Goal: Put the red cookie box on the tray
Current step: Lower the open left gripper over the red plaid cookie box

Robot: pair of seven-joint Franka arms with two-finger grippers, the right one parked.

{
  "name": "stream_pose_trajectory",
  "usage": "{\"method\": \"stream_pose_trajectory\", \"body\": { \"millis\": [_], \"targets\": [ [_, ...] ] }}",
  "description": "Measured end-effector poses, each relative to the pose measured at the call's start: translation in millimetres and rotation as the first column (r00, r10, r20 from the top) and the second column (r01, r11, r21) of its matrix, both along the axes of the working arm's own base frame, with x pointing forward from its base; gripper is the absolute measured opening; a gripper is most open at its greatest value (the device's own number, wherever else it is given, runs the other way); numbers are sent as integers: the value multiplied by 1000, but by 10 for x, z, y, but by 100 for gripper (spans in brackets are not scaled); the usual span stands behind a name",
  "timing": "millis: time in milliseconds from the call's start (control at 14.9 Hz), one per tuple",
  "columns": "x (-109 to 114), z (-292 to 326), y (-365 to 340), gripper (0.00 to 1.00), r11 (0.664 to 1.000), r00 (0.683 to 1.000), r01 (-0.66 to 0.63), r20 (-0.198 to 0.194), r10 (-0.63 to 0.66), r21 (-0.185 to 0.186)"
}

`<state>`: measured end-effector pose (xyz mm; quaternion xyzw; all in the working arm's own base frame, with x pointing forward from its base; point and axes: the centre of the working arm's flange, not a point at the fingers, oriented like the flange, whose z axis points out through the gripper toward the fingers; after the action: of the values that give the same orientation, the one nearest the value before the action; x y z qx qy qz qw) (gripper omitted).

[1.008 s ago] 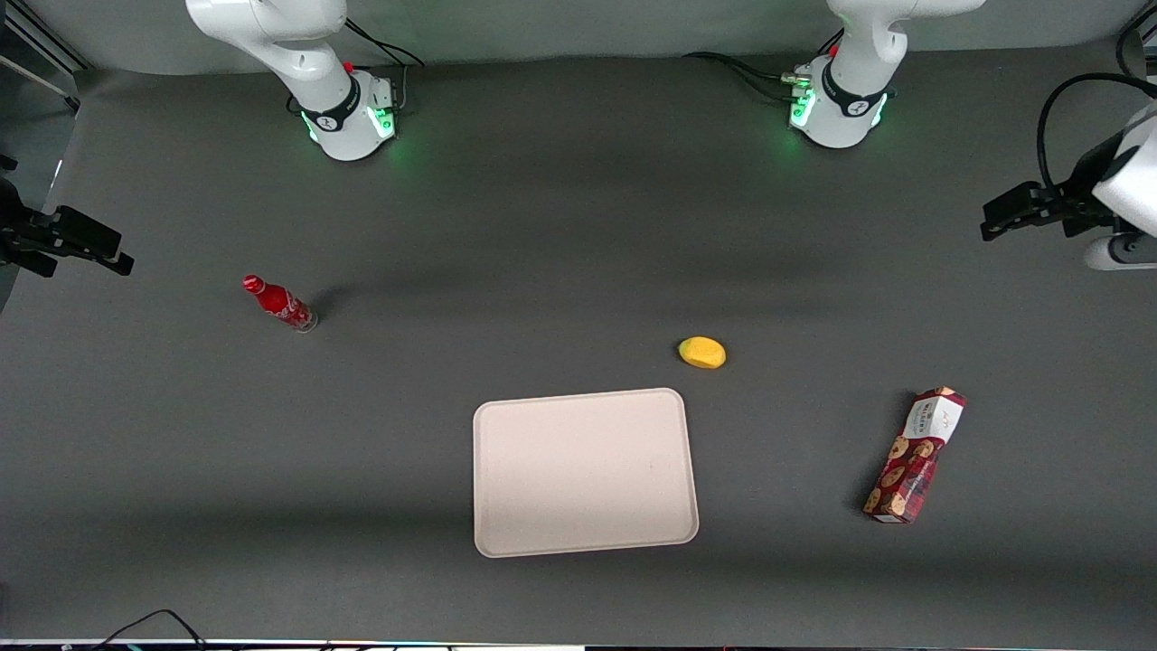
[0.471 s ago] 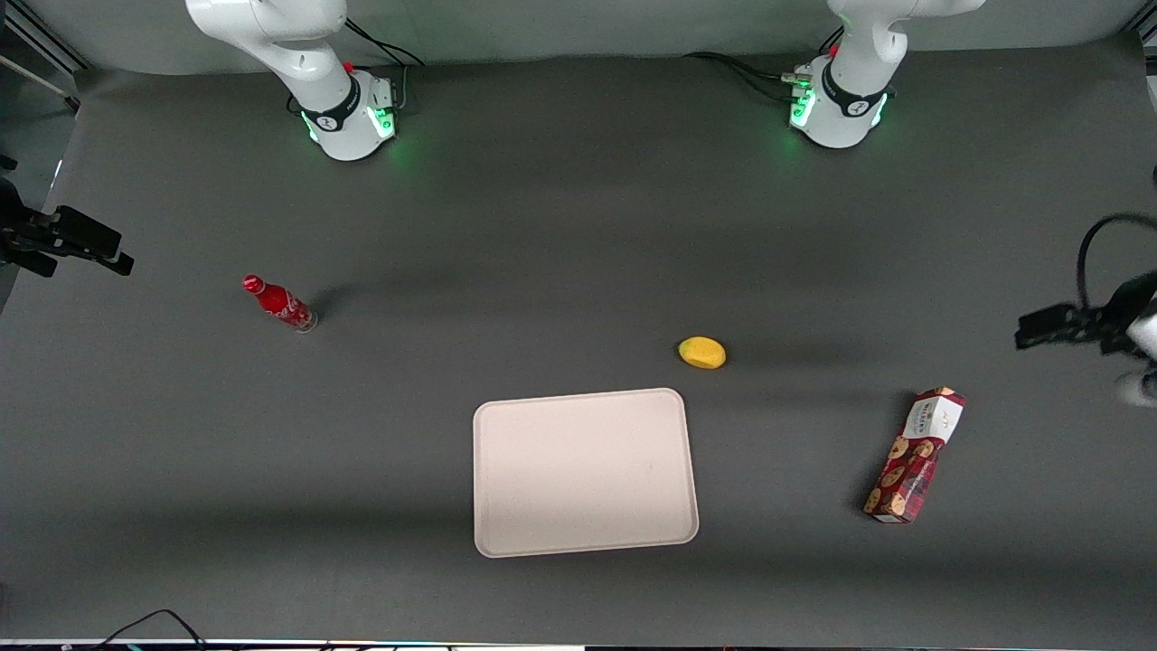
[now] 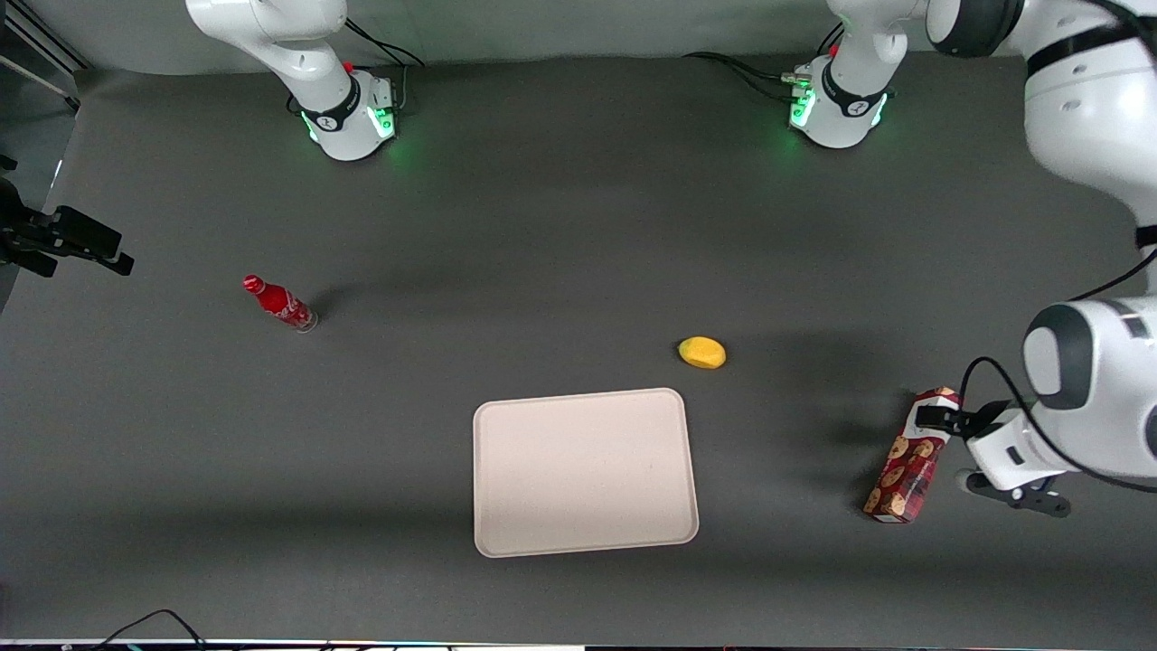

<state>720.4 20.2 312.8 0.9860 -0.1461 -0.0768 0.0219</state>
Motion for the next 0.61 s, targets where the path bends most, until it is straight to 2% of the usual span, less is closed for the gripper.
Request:
{"method": "stream_pose_trajectory", "body": {
  "millis": [403,471,605],
  "targets": [
    [185,-490,52,100,999,994,36,108,-36,10],
    [200,-621,57,100,999,992,36,117,-38,13],
    [169,-914,65,99,999,994,42,100,-43,14]
  ]
}}
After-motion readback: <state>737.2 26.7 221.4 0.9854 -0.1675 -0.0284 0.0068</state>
